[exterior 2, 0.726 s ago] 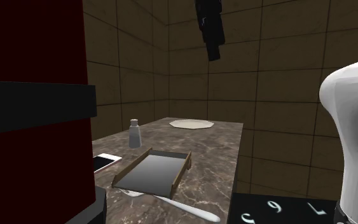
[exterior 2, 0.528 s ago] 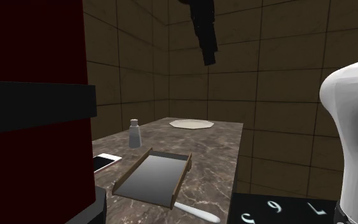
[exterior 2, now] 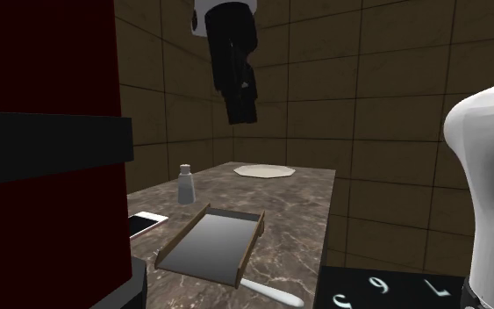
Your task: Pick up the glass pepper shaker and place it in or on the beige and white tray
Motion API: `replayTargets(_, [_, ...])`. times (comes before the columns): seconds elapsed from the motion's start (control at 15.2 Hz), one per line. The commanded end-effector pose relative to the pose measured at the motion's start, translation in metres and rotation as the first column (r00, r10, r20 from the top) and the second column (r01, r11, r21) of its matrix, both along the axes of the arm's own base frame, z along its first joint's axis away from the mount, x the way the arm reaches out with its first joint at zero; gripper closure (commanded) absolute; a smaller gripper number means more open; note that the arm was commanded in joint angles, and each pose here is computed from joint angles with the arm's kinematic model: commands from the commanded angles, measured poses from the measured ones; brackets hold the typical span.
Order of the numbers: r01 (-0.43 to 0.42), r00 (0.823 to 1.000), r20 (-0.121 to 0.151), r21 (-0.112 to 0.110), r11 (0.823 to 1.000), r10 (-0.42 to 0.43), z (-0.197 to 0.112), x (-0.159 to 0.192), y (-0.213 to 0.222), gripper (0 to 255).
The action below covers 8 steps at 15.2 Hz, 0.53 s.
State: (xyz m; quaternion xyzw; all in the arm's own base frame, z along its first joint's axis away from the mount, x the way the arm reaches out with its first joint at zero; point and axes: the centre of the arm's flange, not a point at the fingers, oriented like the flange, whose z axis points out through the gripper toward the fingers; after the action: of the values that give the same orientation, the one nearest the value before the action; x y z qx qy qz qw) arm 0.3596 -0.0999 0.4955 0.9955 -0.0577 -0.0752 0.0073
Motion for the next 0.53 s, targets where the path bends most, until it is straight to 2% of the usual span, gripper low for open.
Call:
replayTargets(0.0, [0.009, 1.0, 0.017, -0.012, 1.0, -0.009, -0.008, 0.018, -0.015, 0])
replayTargets(0.46, [0.045, 0.997, 0.068, -0.047, 0.998, -0.042, -0.043, 0.071, -0.071, 0])
